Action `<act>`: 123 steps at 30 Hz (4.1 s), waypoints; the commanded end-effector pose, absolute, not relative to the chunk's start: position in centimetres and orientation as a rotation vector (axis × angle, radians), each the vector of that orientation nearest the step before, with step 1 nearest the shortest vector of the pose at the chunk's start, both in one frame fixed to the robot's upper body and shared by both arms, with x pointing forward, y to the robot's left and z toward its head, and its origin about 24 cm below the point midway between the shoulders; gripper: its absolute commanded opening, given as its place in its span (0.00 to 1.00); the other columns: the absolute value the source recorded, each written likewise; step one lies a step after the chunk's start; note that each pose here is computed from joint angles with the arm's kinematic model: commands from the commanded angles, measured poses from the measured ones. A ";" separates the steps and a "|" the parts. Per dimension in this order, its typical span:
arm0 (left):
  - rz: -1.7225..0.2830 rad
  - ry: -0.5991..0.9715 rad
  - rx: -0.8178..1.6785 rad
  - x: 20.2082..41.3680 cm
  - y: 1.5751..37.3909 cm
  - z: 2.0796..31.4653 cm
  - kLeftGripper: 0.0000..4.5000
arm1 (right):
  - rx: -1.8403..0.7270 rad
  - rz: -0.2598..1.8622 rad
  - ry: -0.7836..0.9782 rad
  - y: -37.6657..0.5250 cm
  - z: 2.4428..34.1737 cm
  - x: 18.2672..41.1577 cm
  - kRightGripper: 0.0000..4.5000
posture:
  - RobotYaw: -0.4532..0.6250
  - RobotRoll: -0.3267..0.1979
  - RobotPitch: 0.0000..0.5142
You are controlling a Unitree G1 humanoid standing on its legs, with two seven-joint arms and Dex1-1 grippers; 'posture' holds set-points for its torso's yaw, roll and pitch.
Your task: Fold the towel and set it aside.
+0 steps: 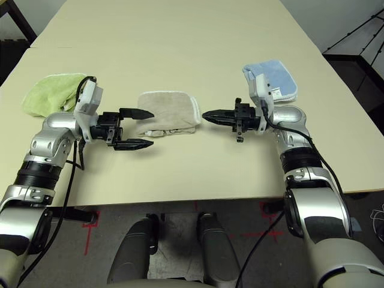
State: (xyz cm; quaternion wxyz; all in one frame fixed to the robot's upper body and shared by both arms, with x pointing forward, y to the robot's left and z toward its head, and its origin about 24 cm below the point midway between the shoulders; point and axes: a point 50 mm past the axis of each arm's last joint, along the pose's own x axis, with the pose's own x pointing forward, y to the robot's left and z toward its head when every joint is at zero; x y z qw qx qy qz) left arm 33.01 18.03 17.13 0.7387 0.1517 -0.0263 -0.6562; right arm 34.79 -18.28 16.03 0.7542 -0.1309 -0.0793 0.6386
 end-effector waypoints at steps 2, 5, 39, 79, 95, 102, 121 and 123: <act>-1.448 -0.073 0.351 33.5 18.0 17.1 0.53 | -0.285 1.411 -0.162 -17.8 15.7 34.8 0.00 | 0.45 0.62 0.38; -1.444 -0.080 0.342 34.0 17.9 17.5 0.27 | -0.267 1.410 -0.177 -17.4 16.1 35.0 0.00 | 0.46 0.62 0.38; -1.227 0.183 0.327 36.8 18.6 12.9 0.01 | -0.211 1.163 0.060 -13.7 10.7 37.2 0.00 | 0.48 0.62 0.34; -0.852 0.150 0.164 39.2 17.0 13.2 0.01 | -0.207 0.835 0.111 -8.9 11.4 39.5 0.00 | 0.47 0.62 0.35; -0.756 0.210 0.243 38.8 20.0 12.4 0.01 | -0.232 0.714 0.146 -12.0 11.5 40.0 0.00 | 0.47 0.62 0.35; -0.807 0.139 0.225 38.9 19.9 14.0 0.01 | -0.131 0.763 0.038 -13.0 13.7 40.2 0.00 | 0.47 0.62 0.35; -1.239 -0.018 0.337 33.3 22.0 18.5 0.47 | -0.306 1.187 -0.118 -21.1 16.9 36.4 0.48 | 0.46 0.62 0.33; -1.249 -0.027 0.353 33.2 22.0 18.7 0.66 | -0.287 1.218 -0.082 -21.0 16.5 36.2 0.67 | 0.47 0.62 0.32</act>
